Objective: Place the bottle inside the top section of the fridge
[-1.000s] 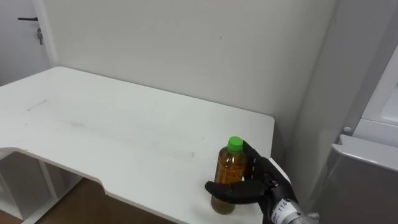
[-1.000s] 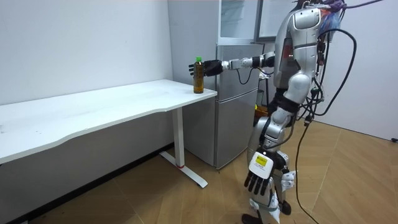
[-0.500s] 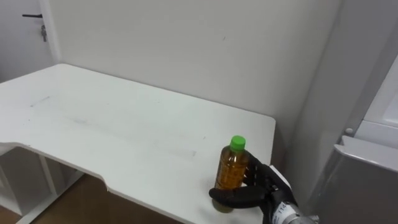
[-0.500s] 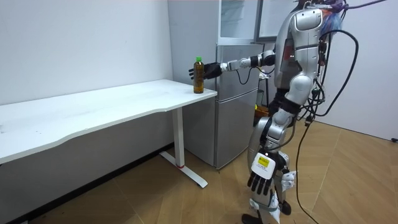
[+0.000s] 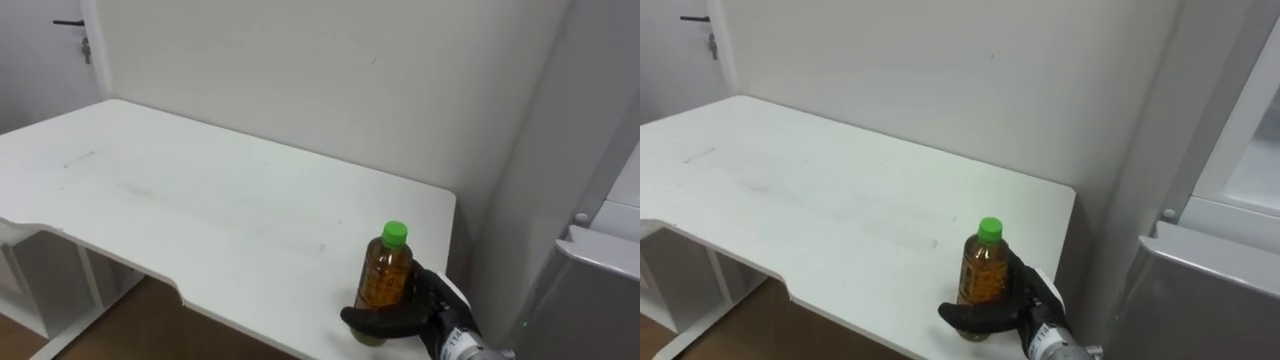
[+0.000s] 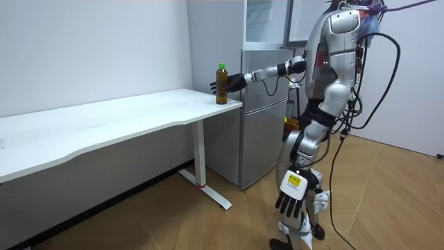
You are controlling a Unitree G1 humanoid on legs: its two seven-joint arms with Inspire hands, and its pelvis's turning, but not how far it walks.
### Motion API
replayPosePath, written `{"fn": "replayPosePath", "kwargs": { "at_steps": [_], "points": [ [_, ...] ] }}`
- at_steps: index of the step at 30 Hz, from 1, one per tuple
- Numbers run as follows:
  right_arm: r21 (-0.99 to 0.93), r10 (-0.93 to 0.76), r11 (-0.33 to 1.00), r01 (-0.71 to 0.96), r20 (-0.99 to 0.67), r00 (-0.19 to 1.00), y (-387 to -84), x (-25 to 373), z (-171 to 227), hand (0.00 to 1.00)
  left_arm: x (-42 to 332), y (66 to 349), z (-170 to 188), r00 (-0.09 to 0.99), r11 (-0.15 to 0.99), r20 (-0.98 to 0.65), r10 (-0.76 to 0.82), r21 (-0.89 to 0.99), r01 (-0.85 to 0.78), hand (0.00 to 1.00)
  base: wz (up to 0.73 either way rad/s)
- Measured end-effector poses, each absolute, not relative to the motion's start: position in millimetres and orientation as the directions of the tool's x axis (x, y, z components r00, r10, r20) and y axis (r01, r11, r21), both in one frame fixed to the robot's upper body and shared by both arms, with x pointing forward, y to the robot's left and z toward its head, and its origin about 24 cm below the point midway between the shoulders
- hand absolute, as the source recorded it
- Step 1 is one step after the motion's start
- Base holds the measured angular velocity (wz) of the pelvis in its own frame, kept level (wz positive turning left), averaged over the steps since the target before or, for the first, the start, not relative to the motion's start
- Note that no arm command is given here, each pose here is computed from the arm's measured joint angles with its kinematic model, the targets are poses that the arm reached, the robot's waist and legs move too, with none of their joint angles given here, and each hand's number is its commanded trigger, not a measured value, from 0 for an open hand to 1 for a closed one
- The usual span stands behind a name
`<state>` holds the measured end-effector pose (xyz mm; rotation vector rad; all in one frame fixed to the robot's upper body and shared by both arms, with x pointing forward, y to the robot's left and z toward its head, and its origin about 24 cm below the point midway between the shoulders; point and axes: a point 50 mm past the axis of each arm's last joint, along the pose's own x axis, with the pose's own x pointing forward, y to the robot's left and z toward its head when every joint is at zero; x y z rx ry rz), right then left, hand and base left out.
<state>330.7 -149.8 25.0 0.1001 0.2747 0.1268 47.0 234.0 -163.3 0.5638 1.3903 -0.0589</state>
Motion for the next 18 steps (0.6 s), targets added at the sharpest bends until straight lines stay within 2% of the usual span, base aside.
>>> {"fn": "replayPosePath", "kwargs": {
  "at_steps": [18],
  "points": [
    [0.146,0.108,0.987,-0.066,-0.302,0.947,-154.4,332.9,18.8,0.00,44.4,233.6,-159.9,0.227,0.867,-0.931,0.286,0.353,0.352,0.00,0.02]
  ]
}}
